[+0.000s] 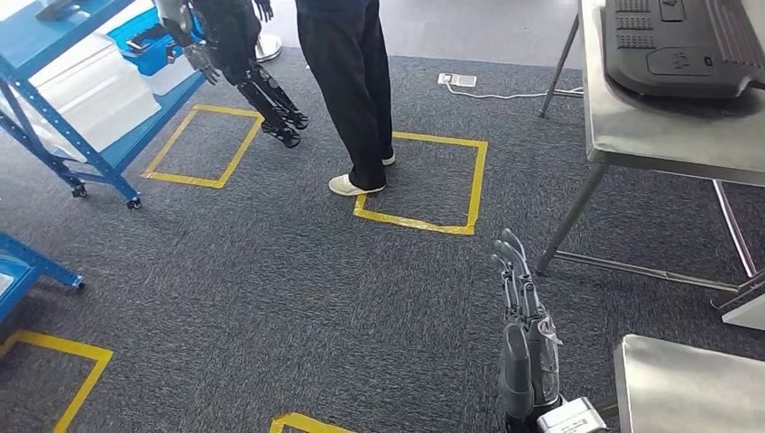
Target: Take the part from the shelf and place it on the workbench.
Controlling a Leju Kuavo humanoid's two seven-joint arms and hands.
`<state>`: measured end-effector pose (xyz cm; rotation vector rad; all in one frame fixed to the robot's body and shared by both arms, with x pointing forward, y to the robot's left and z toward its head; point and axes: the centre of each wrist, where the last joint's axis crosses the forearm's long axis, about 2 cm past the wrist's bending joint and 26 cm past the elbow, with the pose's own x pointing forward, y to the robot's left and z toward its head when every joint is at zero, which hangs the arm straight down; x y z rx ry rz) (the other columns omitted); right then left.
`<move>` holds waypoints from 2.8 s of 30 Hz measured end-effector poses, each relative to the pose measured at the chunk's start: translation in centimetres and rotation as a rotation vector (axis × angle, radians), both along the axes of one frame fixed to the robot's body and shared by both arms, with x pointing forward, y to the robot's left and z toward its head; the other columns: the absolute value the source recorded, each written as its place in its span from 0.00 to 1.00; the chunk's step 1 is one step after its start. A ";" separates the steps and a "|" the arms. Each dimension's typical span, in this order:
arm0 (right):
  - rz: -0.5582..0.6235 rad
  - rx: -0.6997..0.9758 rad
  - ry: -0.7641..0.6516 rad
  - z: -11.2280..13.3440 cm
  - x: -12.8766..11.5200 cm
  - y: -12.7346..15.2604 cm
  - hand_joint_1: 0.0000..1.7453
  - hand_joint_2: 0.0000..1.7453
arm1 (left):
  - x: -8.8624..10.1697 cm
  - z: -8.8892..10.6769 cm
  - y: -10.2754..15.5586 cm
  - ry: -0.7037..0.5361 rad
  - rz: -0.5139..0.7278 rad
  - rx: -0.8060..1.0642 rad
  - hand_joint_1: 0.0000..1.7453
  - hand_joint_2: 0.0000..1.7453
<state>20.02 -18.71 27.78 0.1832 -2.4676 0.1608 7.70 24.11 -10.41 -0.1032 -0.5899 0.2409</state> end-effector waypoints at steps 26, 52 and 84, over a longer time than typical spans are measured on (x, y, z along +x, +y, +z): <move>0.043 0.009 0.013 -0.4 0.4 1.6 0.00 0.00 | 0.0 -0.2 2.2 -0.005 -0.012 0.037 0.00 0.00; 0.021 0.074 0.072 -1.8 -0.1 0.9 0.00 0.00 | -0.2 -0.2 1.8 0.026 -0.066 0.049 0.00 0.00; 0.031 0.114 0.229 -3.0 -0.1 -0.8 0.00 0.00 | -0.1 -0.1 1.2 0.015 -0.077 0.034 0.00 0.00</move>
